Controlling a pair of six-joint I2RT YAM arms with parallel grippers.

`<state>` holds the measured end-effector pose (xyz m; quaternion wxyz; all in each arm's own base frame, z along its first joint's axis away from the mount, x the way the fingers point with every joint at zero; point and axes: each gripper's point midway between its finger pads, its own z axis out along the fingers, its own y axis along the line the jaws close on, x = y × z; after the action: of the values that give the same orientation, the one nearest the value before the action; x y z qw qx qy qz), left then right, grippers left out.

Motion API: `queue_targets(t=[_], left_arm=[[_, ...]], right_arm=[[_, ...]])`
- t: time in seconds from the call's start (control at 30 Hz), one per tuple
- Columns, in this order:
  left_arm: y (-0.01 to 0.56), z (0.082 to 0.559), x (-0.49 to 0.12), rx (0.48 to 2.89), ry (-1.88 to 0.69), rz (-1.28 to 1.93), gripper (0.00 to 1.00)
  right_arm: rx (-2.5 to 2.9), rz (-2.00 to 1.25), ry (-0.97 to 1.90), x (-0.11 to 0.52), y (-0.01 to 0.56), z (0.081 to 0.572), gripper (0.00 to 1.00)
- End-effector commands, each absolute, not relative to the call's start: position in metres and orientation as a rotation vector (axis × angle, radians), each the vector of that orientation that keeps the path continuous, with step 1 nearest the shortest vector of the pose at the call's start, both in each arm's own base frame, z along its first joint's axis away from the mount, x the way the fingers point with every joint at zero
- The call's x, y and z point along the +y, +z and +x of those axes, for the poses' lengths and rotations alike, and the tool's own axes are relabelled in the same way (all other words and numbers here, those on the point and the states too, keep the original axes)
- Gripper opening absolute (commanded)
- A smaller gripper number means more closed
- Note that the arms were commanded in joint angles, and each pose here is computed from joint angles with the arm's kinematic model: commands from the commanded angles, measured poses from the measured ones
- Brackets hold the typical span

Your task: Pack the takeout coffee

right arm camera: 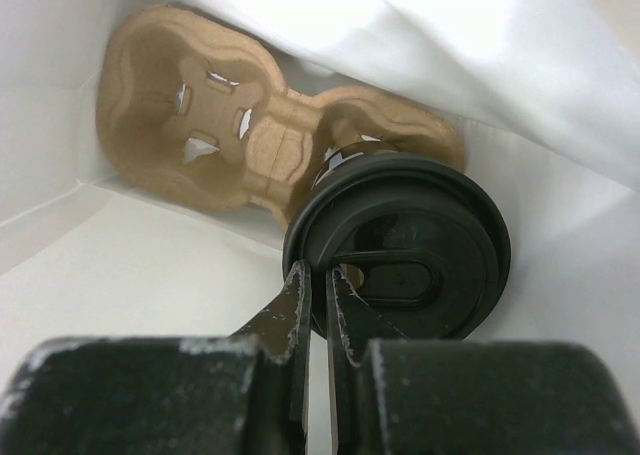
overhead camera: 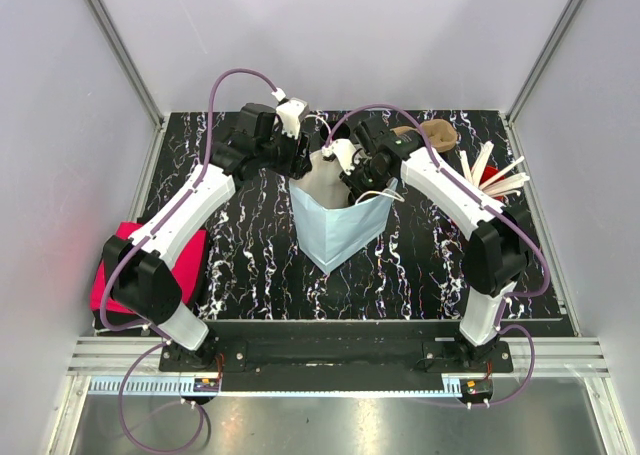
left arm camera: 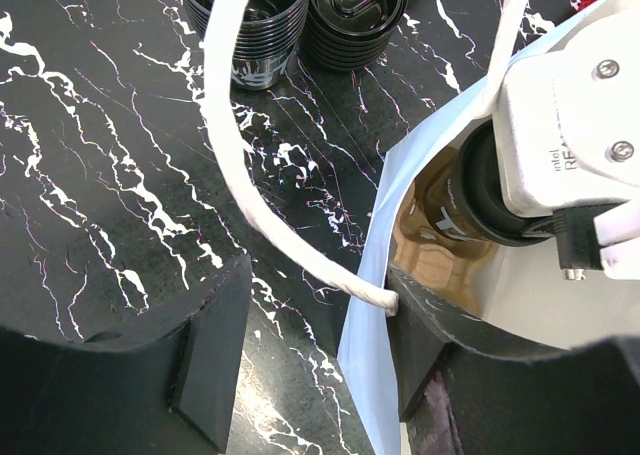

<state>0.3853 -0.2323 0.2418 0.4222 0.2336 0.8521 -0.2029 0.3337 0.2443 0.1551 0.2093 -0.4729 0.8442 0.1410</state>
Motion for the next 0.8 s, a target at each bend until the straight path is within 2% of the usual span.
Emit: queue_targets(t=[0.0,0.77], left_arm=[[0.2708,0.3864,-0.2322,2.038,-0.535,0.568,0.56],[0.2716,0.3857,-0.2333,2.036,-0.544,0.571,0.56]], right_arm=[[2.265,-1.320,0.380,0.2468,0.1743,0.3337,0.00],[2.246,-1.327,0.389,0.2497,0.1692,0.3358,0.00]])
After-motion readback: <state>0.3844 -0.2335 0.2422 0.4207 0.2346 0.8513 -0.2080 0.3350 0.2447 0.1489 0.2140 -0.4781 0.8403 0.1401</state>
